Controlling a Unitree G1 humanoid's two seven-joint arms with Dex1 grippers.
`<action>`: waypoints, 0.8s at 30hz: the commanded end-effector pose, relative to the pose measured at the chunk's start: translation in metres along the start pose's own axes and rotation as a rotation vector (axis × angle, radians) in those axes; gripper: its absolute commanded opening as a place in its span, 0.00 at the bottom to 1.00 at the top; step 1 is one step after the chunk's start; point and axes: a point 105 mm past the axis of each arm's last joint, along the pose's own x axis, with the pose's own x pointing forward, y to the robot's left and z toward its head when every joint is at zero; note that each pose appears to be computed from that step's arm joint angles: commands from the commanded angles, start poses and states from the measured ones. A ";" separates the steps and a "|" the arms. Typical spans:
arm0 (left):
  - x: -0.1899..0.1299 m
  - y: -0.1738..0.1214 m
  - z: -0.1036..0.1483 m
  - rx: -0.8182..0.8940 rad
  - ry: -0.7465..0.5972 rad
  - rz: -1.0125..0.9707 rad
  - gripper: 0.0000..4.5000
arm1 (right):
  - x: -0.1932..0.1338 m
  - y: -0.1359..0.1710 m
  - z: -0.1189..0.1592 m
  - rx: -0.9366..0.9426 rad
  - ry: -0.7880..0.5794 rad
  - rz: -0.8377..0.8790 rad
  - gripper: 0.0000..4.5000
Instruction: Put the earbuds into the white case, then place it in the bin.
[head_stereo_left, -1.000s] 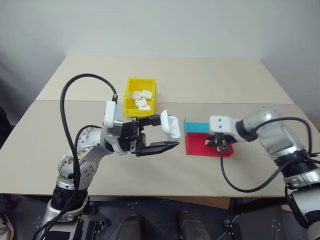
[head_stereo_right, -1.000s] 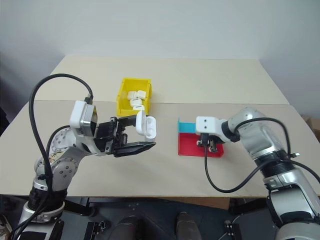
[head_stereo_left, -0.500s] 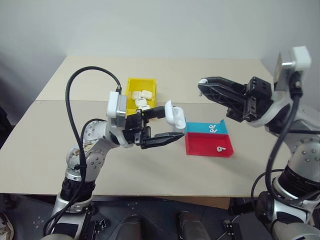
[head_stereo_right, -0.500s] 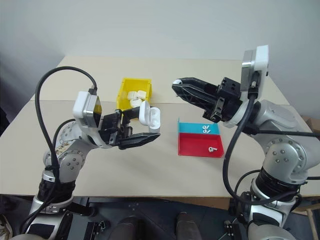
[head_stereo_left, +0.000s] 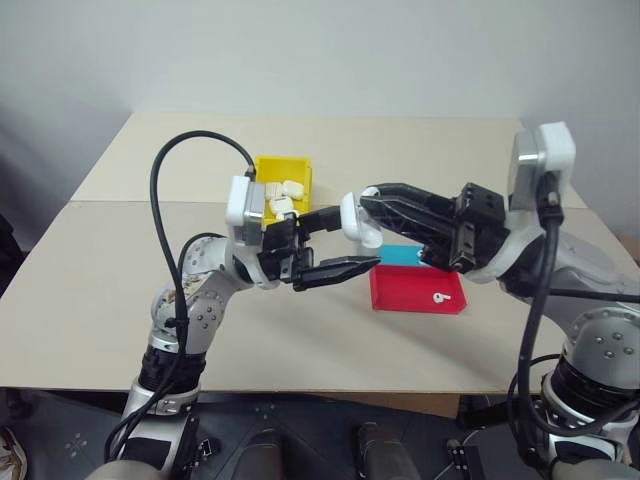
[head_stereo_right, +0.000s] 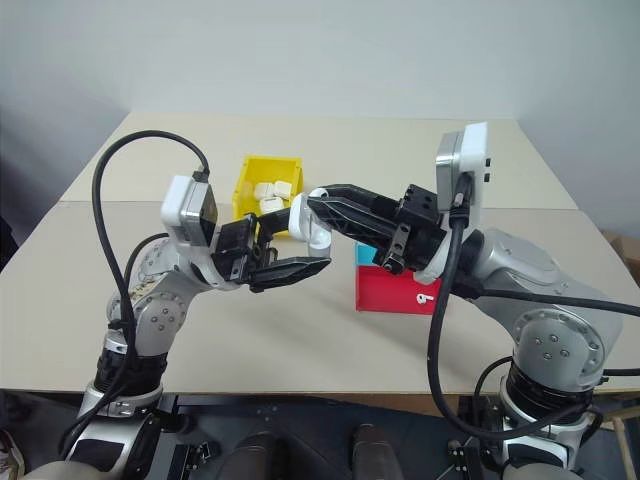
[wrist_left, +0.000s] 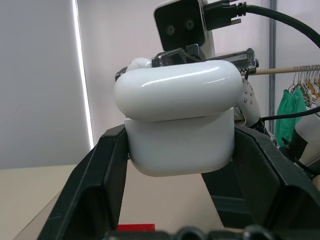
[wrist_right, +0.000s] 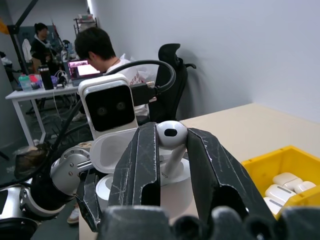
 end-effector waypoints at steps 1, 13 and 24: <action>0.008 -0.005 0.008 0.027 -0.025 -0.044 0.63 | -0.001 0.006 0.007 -0.043 -0.023 0.008 0.14; 0.010 -0.004 0.008 0.033 -0.020 -0.038 0.63 | -0.010 0.012 -0.002 -0.074 0.033 0.056 0.51; 0.002 0.000 0.006 0.045 0.012 0.027 0.63 | -0.020 -0.014 0.014 -0.163 0.040 -0.010 0.87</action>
